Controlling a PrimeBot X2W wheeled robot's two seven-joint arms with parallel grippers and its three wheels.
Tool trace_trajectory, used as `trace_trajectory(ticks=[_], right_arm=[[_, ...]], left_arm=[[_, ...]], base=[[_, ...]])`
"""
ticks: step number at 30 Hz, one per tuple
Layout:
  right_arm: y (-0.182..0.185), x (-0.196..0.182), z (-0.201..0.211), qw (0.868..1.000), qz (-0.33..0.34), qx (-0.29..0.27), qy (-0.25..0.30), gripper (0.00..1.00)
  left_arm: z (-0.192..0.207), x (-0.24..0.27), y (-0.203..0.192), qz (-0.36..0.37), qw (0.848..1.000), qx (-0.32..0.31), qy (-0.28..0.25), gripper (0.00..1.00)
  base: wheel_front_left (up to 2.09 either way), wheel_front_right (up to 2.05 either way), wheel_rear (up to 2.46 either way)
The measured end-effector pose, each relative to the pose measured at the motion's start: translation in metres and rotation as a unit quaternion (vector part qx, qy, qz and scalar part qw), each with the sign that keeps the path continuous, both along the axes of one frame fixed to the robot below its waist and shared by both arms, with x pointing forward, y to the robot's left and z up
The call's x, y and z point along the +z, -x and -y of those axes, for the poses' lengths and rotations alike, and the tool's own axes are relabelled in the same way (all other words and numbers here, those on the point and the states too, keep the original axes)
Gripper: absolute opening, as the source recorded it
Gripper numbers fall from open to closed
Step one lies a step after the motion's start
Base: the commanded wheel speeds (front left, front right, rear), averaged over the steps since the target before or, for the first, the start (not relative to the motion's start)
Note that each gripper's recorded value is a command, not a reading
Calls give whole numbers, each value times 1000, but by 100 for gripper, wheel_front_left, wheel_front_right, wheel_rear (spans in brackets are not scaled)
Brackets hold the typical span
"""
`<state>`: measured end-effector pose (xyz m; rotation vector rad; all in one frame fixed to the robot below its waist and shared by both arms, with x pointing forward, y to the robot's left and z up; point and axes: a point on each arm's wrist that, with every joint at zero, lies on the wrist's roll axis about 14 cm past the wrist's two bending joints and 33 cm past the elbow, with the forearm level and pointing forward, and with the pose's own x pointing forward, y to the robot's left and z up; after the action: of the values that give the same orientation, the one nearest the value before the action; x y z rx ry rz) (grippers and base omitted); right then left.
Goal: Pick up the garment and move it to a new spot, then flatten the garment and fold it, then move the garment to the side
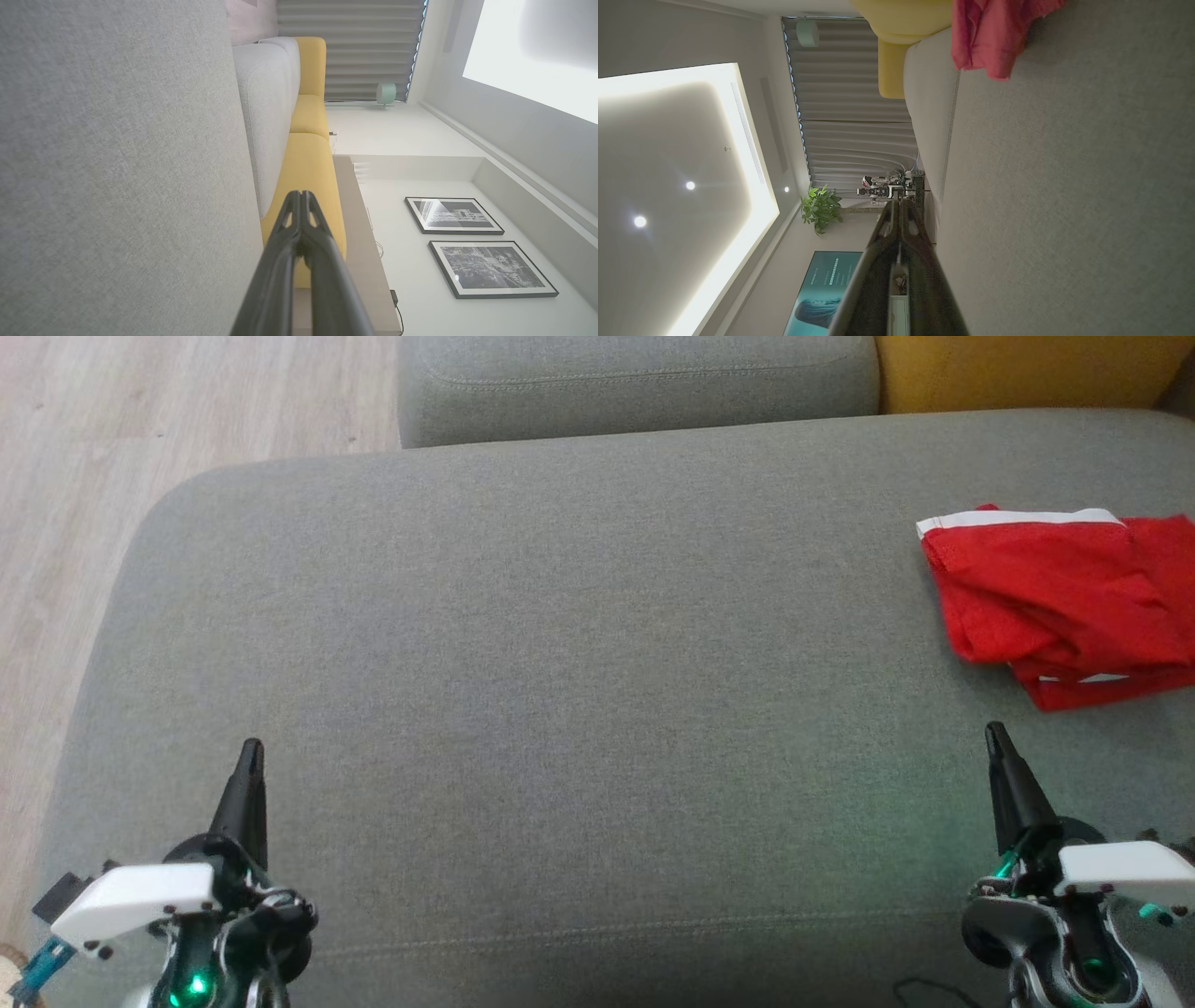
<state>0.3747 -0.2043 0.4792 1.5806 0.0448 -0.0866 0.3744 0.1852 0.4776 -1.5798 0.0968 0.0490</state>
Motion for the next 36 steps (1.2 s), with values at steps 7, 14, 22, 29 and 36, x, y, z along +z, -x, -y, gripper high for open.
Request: trace_trajectory(ticks=[7, 14, 22, 29, 36], right_arm=[[0, 0, 0, 1000, 0, -1, 0, 0], [0, 0, 1, 1000, 0, -1, 0, 0], [0, 0, 2, 1000, 0, -2, 0, 0], [0, 0, 1, 1000, 0, 1, -1, 0], [0, 0, 2, 1000, 0, -1, 0, 0]], left_arm=[[-4, 0, 0, 0, 1000, 6, 1, 0], [-4, 0, 0, 1, 1000, 6, 2, 0], [-3, 0, 0, 1, 1000, 4, 4, 0], [-3, 0, 0, 1, 1000, 5, 4, 0], [-3, 0, 0, 1, 1000, 5, 4, 0]], base=[[0, 0, 0], [0, 0, 0], [0, 0, 0], [0, 0, 0], [0, 0, 0]])
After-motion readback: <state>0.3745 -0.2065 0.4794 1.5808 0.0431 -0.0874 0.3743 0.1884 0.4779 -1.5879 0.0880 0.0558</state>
